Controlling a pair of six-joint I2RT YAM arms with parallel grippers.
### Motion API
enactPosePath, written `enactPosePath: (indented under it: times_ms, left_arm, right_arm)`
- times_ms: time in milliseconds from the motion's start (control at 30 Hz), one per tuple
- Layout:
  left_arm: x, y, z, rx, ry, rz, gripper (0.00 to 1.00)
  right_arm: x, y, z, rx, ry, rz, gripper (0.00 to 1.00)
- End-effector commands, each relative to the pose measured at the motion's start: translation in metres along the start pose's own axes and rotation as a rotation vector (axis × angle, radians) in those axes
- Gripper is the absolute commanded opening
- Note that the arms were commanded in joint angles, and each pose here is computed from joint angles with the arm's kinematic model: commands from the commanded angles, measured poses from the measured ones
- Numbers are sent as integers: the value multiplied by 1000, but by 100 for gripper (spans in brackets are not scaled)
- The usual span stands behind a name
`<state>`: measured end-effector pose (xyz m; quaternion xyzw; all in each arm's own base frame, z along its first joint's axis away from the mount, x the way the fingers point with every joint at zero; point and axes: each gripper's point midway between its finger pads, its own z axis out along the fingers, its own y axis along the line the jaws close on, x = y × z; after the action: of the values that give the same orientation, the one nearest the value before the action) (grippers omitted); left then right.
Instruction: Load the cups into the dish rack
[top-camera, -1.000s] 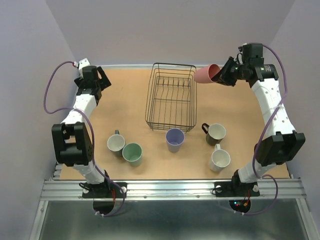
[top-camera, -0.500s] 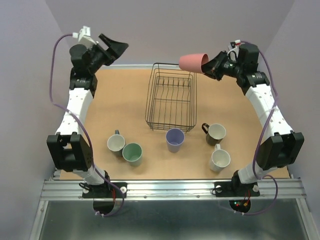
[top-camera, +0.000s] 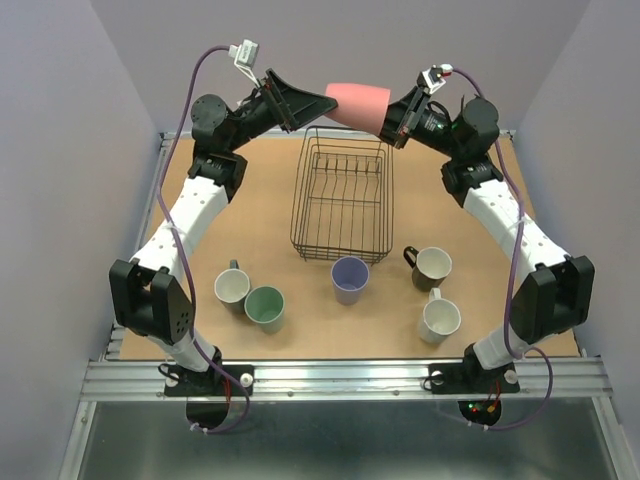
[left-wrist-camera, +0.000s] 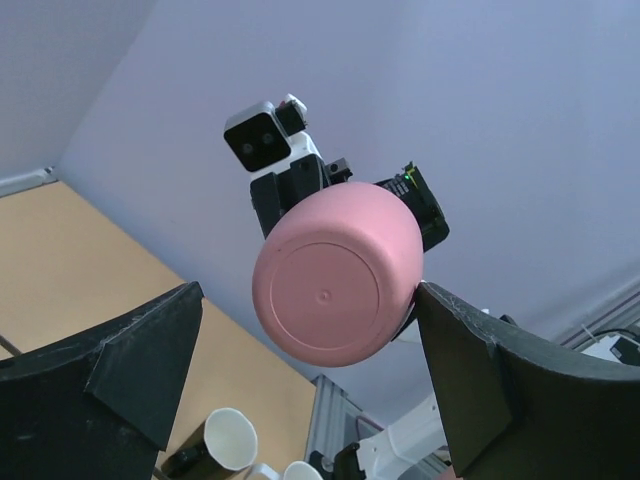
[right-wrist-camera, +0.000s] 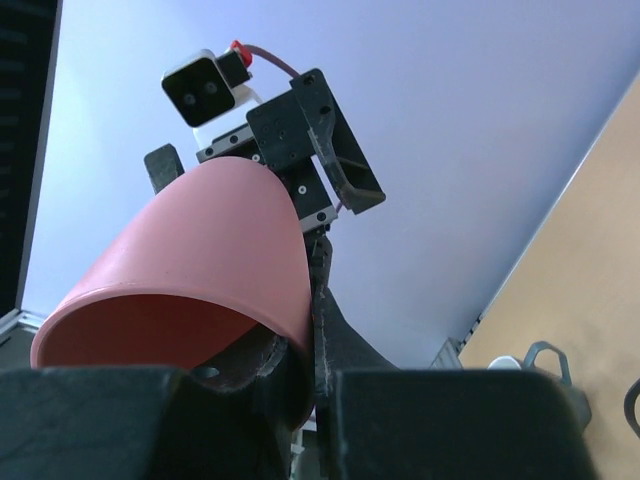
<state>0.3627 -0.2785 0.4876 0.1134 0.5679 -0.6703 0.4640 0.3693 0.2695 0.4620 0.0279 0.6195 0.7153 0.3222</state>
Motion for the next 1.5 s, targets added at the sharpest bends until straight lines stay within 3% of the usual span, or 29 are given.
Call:
enactPosePath:
  times_ms: [0, 333, 467, 567, 600, 667, 700, 833, 967, 1067, 1167, 1267, 1467]
  left_arm:
    - [1, -30, -1, 94, 0, 50, 98]
    - [12, -58, 11, 194, 34, 66, 97]
    - [28, -64, 14, 217, 75, 51, 85]
    - [37, -64, 14, 217, 91, 36, 63]
    - [38, -64, 14, 217, 94, 35, 44]
    - [42, -64, 15, 220, 104, 27, 20]
    - [42, -64, 15, 221, 105, 26, 2]
    - [40, -57, 17, 195, 110, 35, 0]
    - [34, -24, 17, 67, 133, 71, 0]
    - [27, 2, 11, -64, 146, 84, 0]
    - [24, 40, 8, -231, 180, 197, 0]
    - [33, 75, 0, -370, 240, 190, 0]
    - [45, 142, -22, -658, 310, 286, 0]
  right_arm:
    - [12, 31, -6, -104, 10, -54, 0]
    - [29, 24, -5, -92, 19, -46, 0]
    - [24, 27, -5, -98, -16, -56, 0]
    - [23, 27, -5, -103, -23, -59, 0]
    - [23, 27, -5, -103, -26, -60, 0]
    - [23, 25, -6, -100, -33, -61, 0]
    - [24, 25, -6, -99, -32, -61, 0]
    - [30, 19, -10, -87, -20, -68, 5]
    - [37, -5, -19, 14, -21, -69, 38]
    - [35, -22, -32, 124, -55, -64, 54]
    - [31, -46, -53, 231, -94, -29, 62]
    - [26, -67, -81, 332, -140, -2, 65]
    - [37, -112, -133, 593, -178, 38, 66]
